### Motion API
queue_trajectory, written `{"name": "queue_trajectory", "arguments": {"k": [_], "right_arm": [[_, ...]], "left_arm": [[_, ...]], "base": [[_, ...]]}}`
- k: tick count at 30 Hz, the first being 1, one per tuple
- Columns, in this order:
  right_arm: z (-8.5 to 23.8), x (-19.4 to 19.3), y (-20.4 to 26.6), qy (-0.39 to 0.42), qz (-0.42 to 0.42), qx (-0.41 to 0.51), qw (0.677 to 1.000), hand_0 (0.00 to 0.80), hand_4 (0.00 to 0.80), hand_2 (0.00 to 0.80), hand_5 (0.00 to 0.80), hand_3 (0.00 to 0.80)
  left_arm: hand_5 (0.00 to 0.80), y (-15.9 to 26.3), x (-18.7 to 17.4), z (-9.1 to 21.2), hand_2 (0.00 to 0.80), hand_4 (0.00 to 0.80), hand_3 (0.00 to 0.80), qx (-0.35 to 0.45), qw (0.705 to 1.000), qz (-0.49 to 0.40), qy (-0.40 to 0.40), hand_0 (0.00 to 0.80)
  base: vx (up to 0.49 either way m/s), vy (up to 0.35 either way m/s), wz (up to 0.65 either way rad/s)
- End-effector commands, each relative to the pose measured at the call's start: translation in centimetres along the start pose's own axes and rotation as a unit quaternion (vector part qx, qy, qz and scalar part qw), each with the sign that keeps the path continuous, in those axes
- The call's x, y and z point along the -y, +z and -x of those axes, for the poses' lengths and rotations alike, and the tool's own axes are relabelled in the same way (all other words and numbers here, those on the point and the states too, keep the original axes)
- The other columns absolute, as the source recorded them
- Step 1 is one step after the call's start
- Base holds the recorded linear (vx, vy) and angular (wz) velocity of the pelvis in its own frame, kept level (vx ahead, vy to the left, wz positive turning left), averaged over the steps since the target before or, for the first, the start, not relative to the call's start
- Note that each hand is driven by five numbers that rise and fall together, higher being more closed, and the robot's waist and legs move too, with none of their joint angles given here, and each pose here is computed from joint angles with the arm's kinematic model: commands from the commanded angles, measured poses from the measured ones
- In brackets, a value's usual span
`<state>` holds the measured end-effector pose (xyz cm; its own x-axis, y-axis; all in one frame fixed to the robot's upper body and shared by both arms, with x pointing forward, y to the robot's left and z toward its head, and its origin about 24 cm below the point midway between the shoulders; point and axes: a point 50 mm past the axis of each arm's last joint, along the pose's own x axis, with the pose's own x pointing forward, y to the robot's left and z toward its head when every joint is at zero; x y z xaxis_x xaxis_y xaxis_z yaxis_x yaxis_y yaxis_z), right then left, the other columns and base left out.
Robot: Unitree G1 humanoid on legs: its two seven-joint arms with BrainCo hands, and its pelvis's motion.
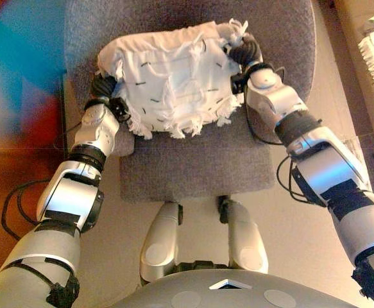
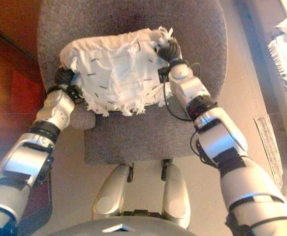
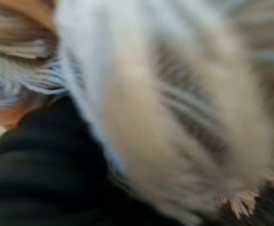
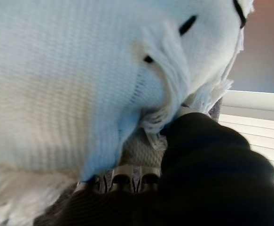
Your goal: Pick up the cushion and take it to the sofa
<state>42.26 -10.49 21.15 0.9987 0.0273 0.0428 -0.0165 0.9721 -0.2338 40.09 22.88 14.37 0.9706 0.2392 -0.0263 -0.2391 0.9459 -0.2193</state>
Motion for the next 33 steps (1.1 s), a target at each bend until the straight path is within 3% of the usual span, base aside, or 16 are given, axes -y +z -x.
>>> {"name": "queue_trajectory", "arguments": {"k": [1,9,10,11,15,20,24,33], "right_arm": [[0.2,-4.9,4.7,0.074,-0.016,0.058,0.995,0.8,0.8,0.8,0.8,0.8],[-0.2,-4.5,4.6,0.063,-0.036,0.017,0.997,0.8,0.8,0.8,0.8,0.8],[-0.3,-4.3,4.6,0.059,-0.034,0.014,0.998,0.687,0.687,0.687,0.687,0.687],[-0.3,-4.2,4.7,0.055,-0.034,0.012,0.998,0.0,0.0,0.0,0.0,0.0],[-0.5,-3.6,4.7,0.042,-0.033,0.008,0.999,0.0,0.0,0.0,0.0,0.0],[-0.5,-2.9,5.9,-0.007,0.047,0.056,0.997,0.0,0.0,0.0,0.0,0.0],[0.0,-2.2,8.6,-0.098,0.136,0.15,0.974,0.0,0.0,0.0,0.0,0.0],[0.9,-2.3,10.2,-0.143,0.124,0.204,0.96,0.0,0.0,0.0,0.0,0.0]], "left_arm": [[0.8,9.0,4.6,-1.0,0.8,0.8,0.8,0.107,0.993,0.015,-0.047,0.8],[0.8,11.0,2.7,-1.6,0.8,0.8,0.8,0.1,0.995,-0.021,0.003,0.8],[0.546,11.1,2.9,-1.6,0.546,0.546,0.546,0.101,0.995,-0.026,0.001,0.546],[0.0,11.1,3.0,-1.6,0.0,0.0,0.0,0.099,0.995,-0.032,0.0,0.0],[0.0,11.3,3.8,-1.5,0.0,0.0,0.0,0.104,0.993,-0.052,-0.016,0.0],[0.0,11.8,4.1,-1.4,0.0,0.0,0.0,0.127,0.99,-0.063,-0.001,0.0],[0.0,13.1,3.5,-0.8,0.0,0.0,0.0,0.203,0.97,-0.103,0.085,0.0],[0.0,13.2,4.0,-0.1,0.0,0.0,0.0,0.257,0.959,-0.089,0.081,0.0]], "base": [[0.072,0.009,0.03],[0.078,-0.046,0.06],[0.04,-0.026,-0.03],[0.032,-0.016,0.0],[0.033,-0.02,0.04],[0.001,-0.003,0.01],[0.004,0.018,0.0],[0.013,0.031,0.0]]}}
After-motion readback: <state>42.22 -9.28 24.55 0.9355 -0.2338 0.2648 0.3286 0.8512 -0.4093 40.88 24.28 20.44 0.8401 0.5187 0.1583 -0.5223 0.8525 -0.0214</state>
